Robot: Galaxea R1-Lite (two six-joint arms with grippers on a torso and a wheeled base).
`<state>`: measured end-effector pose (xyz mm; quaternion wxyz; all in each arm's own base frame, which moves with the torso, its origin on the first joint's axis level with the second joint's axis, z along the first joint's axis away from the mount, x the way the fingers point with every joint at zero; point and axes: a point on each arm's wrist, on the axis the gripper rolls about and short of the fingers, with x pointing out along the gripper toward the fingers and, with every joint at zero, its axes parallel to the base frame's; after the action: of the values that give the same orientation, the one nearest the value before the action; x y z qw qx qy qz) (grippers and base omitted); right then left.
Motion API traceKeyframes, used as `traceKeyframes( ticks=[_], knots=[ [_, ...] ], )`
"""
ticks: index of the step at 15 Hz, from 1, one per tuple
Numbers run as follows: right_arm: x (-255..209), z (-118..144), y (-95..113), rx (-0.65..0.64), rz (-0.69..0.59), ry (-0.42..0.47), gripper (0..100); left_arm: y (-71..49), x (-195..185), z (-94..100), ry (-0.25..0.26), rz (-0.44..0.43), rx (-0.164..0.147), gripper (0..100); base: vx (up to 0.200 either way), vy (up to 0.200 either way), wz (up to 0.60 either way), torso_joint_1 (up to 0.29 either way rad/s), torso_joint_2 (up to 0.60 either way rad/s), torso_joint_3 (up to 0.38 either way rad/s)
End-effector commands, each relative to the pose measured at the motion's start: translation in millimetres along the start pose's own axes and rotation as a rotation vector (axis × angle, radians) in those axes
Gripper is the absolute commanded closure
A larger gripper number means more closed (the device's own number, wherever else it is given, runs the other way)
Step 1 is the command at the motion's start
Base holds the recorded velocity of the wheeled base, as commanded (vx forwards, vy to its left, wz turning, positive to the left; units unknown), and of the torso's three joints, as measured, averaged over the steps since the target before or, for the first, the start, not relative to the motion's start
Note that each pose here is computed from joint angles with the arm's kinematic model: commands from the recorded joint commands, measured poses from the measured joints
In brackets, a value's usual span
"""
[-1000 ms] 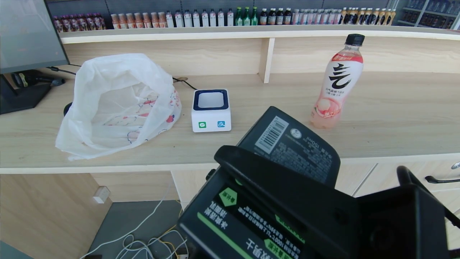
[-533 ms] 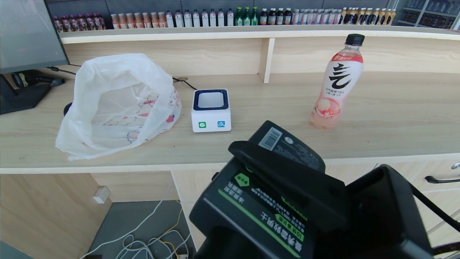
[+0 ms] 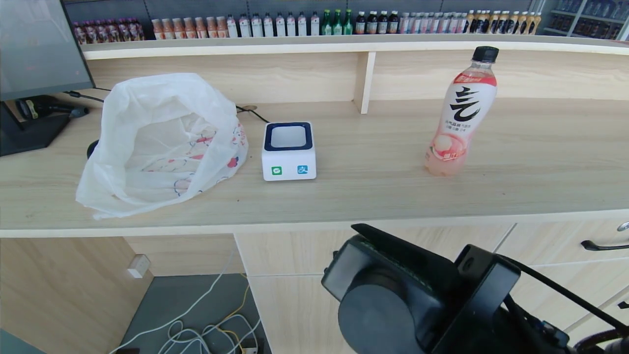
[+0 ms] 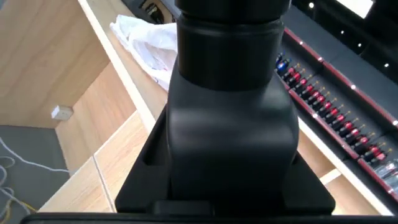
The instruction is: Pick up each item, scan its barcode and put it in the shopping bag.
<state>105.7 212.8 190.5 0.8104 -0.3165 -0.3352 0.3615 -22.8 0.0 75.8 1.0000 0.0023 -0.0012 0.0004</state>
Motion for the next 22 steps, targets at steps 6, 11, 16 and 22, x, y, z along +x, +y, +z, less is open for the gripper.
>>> traceKeyframes(
  ticks=[6,11,16,22],
  knots=[
    [-3,-32,-15,0.401,-0.078,0.107,100,0.0,0,0.0,-0.001,0.001,0.000,0,0.000,0.000,0.00,0.000,0.00,0.000],
    [13,-55,-35,0.562,-0.227,0.152,100,0.0,0,0.0,-0.001,0.001,0.000,0,0.000,0.000,0.00,0.000,0.00,0.000],
    [7,-78,-60,0.556,-0.432,0.253,100,0.0,0,0.0,-0.001,-0.001,0.000,0,0.000,0.000,0.00,0.000,0.00,0.000],
    [14,-75,-65,0.717,-0.465,0.185,100,0.0,0,0.0,-0.001,0.001,0.000,0,0.000,0.000,0.00,0.000,0.00,0.000]
  ],
)
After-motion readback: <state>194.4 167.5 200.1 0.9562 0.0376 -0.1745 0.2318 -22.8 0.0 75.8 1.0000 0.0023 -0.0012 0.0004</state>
